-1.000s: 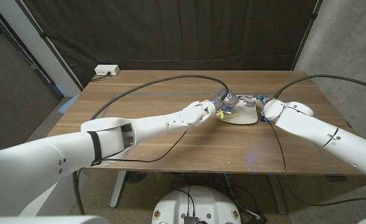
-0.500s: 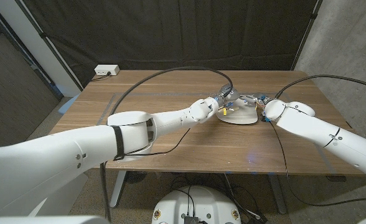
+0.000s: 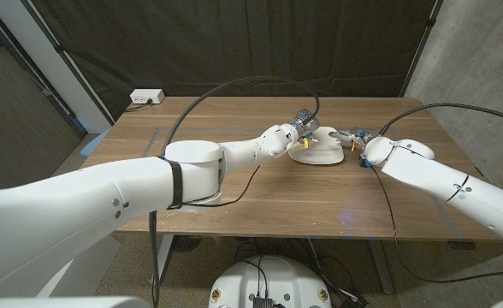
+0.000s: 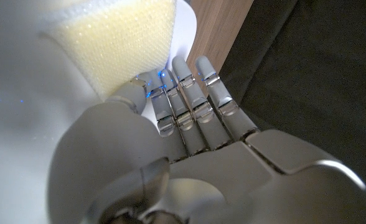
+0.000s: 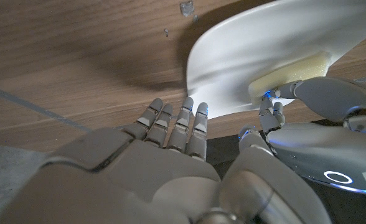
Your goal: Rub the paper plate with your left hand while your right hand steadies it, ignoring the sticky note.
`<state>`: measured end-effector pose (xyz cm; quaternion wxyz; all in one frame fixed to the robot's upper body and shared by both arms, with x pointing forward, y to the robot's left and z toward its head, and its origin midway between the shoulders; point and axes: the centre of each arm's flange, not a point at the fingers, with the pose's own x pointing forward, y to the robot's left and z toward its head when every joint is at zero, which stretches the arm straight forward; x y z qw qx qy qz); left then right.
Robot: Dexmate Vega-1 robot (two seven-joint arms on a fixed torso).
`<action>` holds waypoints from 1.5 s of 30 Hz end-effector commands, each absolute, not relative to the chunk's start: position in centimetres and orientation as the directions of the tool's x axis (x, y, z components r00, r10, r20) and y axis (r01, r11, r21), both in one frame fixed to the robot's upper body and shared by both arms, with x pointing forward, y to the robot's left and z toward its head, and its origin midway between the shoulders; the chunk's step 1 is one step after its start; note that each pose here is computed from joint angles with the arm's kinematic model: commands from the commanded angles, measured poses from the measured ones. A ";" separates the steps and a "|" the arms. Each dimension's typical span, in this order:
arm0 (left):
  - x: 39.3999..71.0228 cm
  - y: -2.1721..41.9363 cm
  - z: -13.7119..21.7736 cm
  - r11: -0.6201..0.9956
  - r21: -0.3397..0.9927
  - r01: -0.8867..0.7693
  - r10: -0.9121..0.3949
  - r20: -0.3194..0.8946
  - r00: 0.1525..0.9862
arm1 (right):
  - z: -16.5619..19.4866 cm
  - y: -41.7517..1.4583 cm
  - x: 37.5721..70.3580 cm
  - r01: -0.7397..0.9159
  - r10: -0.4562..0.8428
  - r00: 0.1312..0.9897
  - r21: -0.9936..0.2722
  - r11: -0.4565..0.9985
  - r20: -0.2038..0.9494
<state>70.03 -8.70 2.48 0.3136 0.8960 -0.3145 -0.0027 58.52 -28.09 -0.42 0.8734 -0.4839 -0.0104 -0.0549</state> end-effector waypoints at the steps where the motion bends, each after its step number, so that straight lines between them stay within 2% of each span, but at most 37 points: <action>1: 70.9 -7.5 2.8 -0.664 0.566 -0.488 -0.505 0.142 0.852 | -0.1 -28.2 59.0 0.103 -0.086 0.994 -0.845 0.524 0.067; 4: 70.9 -7.3 3.1 -0.629 0.587 -0.510 -0.519 0.172 0.837 | 0.1 -28.2 59.1 0.101 -0.084 0.994 -0.847 0.523 0.066; 9: 70.3 -7.0 3.8 -0.472 0.626 -0.621 -0.582 0.308 0.752 | 0.2 -28.1 59.4 0.098 -0.080 0.995 -0.848 0.520 0.066; 14: 69.4 -7.0 4.6 -0.339 0.611 -0.716 -0.619 0.428 0.659 | 0.4 -28.1 59.6 0.102 -0.081 0.994 -0.850 0.517 0.070; 18: 69.1 -7.2 5.4 -0.289 0.614 -0.734 -0.620 0.464 0.633 | 0.6 -27.9 59.6 0.108 -0.079 0.994 -0.853 0.510 0.078; 28: 66.8 -6.9 6.9 -0.082 0.500 -0.862 -0.645 0.633 0.428 | 0.8 -27.9 60.0 0.101 -0.070 0.995 -0.859 0.502 0.076; 33: 66.2 -6.7 7.3 -0.084 0.510 -0.856 -0.642 0.629 0.438 | 0.7 -28.0 60.0 0.104 -0.071 0.994 -0.859 0.501 0.079; 45: 65.0 -7.3 8.1 -0.283 0.644 -0.711 -0.623 0.440 0.647 | 0.7 -28.1 59.9 0.113 -0.068 0.994 -0.858 0.502 0.091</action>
